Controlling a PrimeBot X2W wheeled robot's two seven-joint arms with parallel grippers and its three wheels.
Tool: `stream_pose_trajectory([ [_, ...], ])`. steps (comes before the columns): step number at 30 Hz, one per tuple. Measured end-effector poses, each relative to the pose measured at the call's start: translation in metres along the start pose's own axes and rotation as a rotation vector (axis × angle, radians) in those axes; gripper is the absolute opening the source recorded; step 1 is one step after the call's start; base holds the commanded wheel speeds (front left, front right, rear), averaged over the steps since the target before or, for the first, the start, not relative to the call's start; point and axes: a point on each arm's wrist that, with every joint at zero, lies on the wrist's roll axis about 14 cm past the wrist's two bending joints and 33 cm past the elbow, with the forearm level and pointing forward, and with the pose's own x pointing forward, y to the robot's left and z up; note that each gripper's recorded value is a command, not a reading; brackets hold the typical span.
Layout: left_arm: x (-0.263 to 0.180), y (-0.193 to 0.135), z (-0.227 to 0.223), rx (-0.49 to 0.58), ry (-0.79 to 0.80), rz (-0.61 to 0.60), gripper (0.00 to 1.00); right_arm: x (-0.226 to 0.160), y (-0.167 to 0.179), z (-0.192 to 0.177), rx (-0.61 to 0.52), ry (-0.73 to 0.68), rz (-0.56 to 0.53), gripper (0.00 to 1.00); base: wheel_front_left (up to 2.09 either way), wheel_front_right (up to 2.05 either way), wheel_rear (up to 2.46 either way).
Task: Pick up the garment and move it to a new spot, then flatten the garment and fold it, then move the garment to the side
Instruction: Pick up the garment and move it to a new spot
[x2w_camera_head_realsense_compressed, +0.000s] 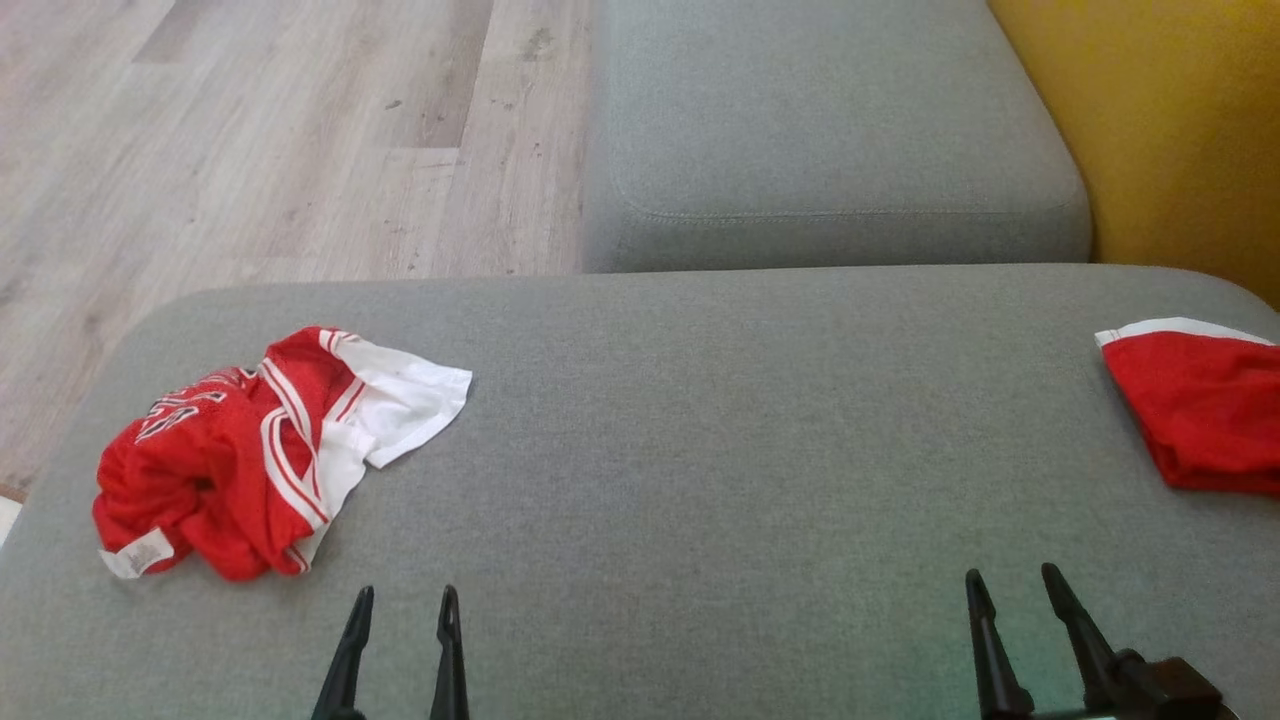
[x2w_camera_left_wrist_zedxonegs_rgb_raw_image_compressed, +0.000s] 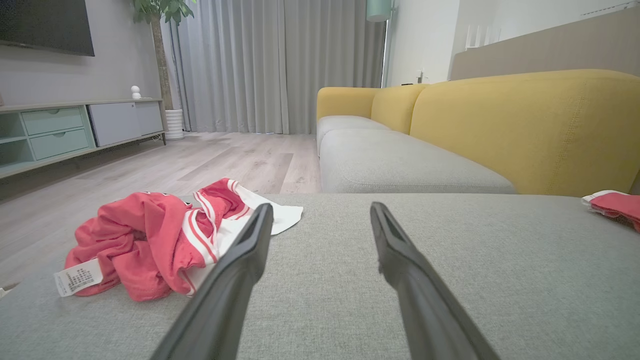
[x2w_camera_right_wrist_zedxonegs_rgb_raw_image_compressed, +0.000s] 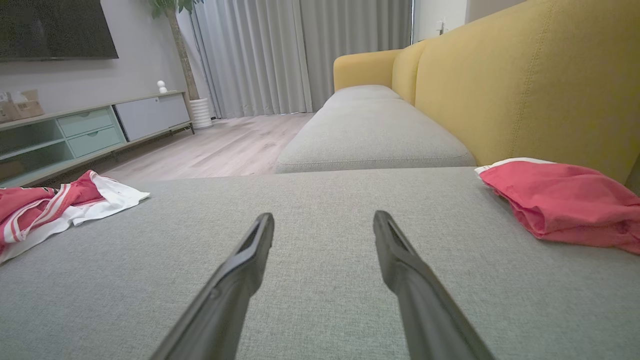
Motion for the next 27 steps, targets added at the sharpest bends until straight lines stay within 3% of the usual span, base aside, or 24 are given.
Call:
stream_pose_trajectory([
  [27,0.0018,-0.0004,-0.0021,0.018,0.008,-0.012,1.0,-0.0031,-0.0029,-0.0036,0.012,0.009,-0.018,1.0,0.0,0.0,0.0],
])
